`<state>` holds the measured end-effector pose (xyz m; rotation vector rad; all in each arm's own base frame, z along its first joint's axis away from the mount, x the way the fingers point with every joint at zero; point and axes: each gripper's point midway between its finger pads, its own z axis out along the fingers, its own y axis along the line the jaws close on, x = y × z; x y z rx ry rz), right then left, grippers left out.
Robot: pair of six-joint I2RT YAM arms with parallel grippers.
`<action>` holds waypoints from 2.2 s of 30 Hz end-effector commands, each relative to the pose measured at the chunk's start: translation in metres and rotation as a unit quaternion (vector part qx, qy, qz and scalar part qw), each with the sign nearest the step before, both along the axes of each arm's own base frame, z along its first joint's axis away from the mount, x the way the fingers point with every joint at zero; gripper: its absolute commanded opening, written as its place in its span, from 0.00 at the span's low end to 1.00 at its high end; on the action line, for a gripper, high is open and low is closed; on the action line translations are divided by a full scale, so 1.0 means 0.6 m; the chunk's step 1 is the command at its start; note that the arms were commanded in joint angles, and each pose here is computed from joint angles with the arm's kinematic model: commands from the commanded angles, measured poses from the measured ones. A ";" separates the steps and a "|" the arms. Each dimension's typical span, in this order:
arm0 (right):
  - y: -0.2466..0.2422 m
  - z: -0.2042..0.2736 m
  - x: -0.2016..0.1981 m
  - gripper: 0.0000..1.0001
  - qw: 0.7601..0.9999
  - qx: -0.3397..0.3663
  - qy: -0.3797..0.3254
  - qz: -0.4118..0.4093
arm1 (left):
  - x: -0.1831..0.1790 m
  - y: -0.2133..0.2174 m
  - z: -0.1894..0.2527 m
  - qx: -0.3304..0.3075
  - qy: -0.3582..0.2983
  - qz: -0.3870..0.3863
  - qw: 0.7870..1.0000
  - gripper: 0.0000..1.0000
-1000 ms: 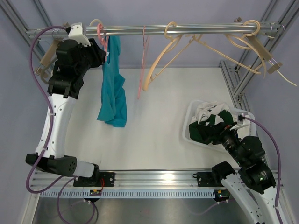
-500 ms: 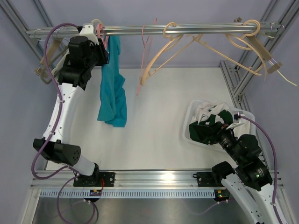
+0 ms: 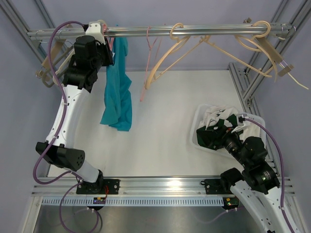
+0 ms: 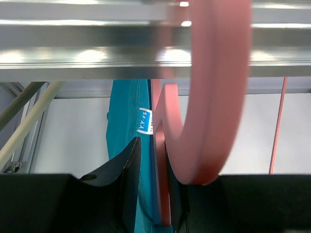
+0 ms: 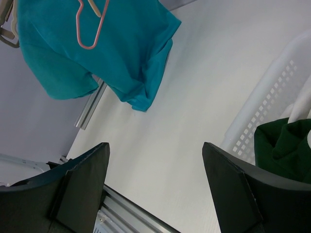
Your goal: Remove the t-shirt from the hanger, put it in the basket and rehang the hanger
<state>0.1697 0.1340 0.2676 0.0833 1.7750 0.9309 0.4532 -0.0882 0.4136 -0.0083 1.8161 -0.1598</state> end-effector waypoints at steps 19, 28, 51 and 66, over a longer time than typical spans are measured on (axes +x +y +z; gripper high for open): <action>0.033 0.035 -0.015 0.84 0.997 0.017 -0.027 0.066 | -0.022 -0.002 0.119 -0.009 -0.099 0.010 0.995 0.00; 0.068 0.038 -0.013 0.88 0.992 0.038 -0.024 0.121 | -0.081 0.010 0.191 -0.045 -0.168 0.011 0.985 0.00; 0.349 0.051 -0.059 0.89 0.969 -0.040 -0.083 0.229 | -0.262 0.022 0.067 -0.144 -0.165 -0.019 0.976 0.00; 0.657 0.083 -0.244 1.00 0.890 -0.082 -0.183 0.409 | -0.473 0.051 0.003 -0.257 -0.157 -0.034 0.953 0.00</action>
